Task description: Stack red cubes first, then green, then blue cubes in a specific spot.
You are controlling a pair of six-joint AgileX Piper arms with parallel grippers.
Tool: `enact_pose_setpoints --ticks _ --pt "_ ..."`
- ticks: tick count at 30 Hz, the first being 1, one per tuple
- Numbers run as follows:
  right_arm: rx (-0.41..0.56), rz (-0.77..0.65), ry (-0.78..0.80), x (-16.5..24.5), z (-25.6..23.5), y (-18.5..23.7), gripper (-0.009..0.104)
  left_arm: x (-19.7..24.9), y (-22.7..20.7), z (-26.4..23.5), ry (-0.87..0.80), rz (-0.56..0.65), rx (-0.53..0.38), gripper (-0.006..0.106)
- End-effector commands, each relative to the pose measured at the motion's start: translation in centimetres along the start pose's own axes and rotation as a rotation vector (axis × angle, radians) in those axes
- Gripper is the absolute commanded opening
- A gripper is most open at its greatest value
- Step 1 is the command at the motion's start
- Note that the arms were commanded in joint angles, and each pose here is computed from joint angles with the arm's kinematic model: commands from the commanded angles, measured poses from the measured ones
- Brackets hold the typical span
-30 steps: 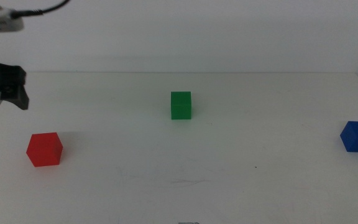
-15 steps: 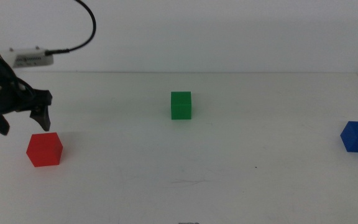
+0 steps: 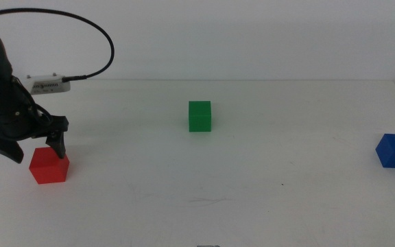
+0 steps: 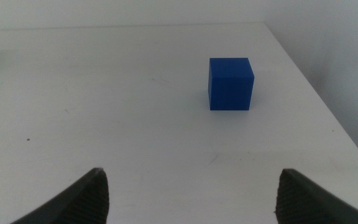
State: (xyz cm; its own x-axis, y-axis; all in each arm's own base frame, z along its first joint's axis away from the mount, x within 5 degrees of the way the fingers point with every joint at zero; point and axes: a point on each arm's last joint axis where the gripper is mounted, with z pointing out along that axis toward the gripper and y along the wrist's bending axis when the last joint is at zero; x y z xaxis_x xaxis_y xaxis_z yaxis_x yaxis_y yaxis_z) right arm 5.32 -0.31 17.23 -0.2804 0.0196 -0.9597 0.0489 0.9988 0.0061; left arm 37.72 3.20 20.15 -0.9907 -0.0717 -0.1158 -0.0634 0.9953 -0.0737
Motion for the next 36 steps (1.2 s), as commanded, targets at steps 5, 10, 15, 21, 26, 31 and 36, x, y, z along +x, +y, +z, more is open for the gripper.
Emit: enact_pose_setpoints --ticks 5,10,15,21,26,31,36 --pt "0.005 -0.014 -0.12 -1.4 -0.4 0.0 0.085 -0.9 -0.4 -1.5 -0.082 0.003 0.02 0.092" --pt "0.005 -0.014 -0.12 -1.4 -0.4 0.0 0.085 -1.0 -0.3 -0.4 -0.064 0.006 0.02 0.092" --pt "0.005 -0.014 -0.12 -1.4 -0.4 0.0 0.085 -1.2 -0.6 0.5 -0.048 0.02 0.017 0.092" --pt "0.005 -0.014 -0.12 -1.4 -0.4 0.0 0.085 -1.2 -0.6 1.2 -0.03 0.02 0.018 0.088" --pt "0.005 -0.014 -0.12 -1.4 -0.4 0.0 0.085 -1.2 -0.6 1.2 -0.03 0.014 0.019 0.072" --pt "0.005 -0.014 -0.12 -1.4 -0.4 0.0 0.085 -1.0 -0.7 0.6 -0.02 -0.01 0.021 0.045" --pt "0.005 -0.014 -0.12 -1.4 -0.4 0.0 0.085 -0.2 -1.2 -2.5 -0.052 -0.016 0.02 0.031"
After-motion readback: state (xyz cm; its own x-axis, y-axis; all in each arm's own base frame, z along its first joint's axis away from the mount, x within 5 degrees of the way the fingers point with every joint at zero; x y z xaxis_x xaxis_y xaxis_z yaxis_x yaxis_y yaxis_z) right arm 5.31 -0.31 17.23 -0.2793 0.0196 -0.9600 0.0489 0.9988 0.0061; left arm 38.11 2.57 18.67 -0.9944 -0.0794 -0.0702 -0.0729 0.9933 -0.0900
